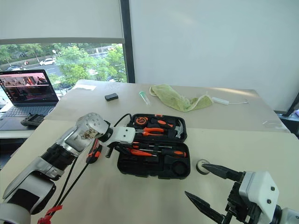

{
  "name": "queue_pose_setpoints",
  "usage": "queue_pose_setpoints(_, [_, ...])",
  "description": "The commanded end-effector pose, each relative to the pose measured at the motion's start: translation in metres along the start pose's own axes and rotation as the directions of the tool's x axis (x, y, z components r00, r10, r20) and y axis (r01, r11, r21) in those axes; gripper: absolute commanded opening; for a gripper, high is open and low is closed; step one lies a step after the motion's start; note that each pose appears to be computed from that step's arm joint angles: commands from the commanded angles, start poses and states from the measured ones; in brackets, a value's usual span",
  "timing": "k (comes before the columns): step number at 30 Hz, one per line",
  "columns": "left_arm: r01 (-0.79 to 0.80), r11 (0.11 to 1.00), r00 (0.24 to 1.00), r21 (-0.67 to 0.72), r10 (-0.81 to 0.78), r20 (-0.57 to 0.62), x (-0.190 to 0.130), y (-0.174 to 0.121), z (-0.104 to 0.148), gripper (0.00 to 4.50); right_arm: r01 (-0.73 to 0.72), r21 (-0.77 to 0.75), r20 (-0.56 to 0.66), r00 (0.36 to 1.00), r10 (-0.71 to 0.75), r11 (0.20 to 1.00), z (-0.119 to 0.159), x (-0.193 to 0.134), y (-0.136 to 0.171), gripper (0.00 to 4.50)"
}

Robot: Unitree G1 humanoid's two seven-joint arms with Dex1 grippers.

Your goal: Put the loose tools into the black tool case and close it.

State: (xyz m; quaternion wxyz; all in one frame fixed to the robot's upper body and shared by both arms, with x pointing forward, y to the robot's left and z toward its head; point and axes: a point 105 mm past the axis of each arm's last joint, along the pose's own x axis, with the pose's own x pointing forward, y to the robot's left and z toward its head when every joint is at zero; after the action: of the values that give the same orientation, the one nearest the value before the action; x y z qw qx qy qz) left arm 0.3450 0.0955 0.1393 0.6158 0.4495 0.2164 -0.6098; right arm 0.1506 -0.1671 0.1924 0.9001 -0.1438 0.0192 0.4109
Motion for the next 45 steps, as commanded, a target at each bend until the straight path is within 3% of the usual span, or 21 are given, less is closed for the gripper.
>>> queue_pose_setpoints(1, [0.034, 0.998, 0.999, -0.050, -0.034, 0.009, -0.002, -0.009, 0.009, 0.43, -0.005, -0.035, 0.011, 1.000, 0.005, 0.999, 0.007, -0.001, 0.002, 4.50])
queue_pose_setpoints(8, [0.036, 0.996, 0.999, -0.081, -0.036, -0.006, -0.001, -0.017, 0.009, 0.43, -0.005, -0.034, 0.008, 1.000, 0.005, 0.999, 0.007, 0.000, 0.002, 4.50])
queue_pose_setpoints(13, [-0.068, 0.990, 0.997, -0.122, 0.065, -0.028, -0.001, 0.002, 0.005, 0.43, -0.006, -0.036, 0.008, 1.000, 0.006, 0.999, 0.007, 0.001, 0.002, 4.50])
queue_pose_setpoints(25, [-0.043, 0.994, 0.999, -0.104, 0.040, -0.035, 0.003, -0.002, 0.000, 0.43, -0.006, -0.035, 0.010, 1.000, 0.007, 0.999, 0.006, 0.001, 0.003, 4.50])
queue_pose_setpoints(27, [-0.053, 0.994, 0.998, -0.091, 0.051, -0.028, 0.003, -0.001, 0.000, 1.43, -0.006, -0.035, 0.011, 1.000, 0.007, 0.999, 0.006, 0.001, 0.003, 4.50])
queue_pose_setpoints(31, [-0.111, 0.989, 0.992, -0.100, 0.116, 0.050, -0.009, 0.007, 0.010, 2.80, -0.008, -0.033, 0.012, 1.000, 0.008, 0.999, 0.006, 0.001, 0.003, 4.50])
queue_pose_setpoints(34, [-0.146, 0.982, 0.980, -0.119, 0.161, 0.121, -0.026, 0.011, 0.019, 2.80, -0.007, -0.033, 0.011, 1.000, 0.007, 0.999, 0.006, 0.000, 0.004, 4.50])
queue_pose_setpoints(38, [-0.117, 0.963, 0.940, -0.242, 0.186, 0.286, -0.049, 0.008, 0.030, 1.59, -0.005, -0.033, 0.009, 1.000, 0.006, 0.999, 0.005, 0.001, 0.003, 4.50])
queue_pose_setpoints(42, [-0.072, 0.922, 0.880, -0.381, 0.239, 0.411, -0.045, 0.008, 0.038, 0.20, -0.009, -0.035, 0.013, 1.000, 0.010, 0.999, 0.005, 0.002, 0.000, 4.50])
queue_pose_setpoints(45, [-0.083, 0.861, 0.817, -0.502, 0.348, 0.460, -0.022, 0.012, 0.036, 0.05, -0.015, -0.034, 0.019, 1.000, 0.016, 0.999, 0.006, 0.004, 0.000, 4.50])
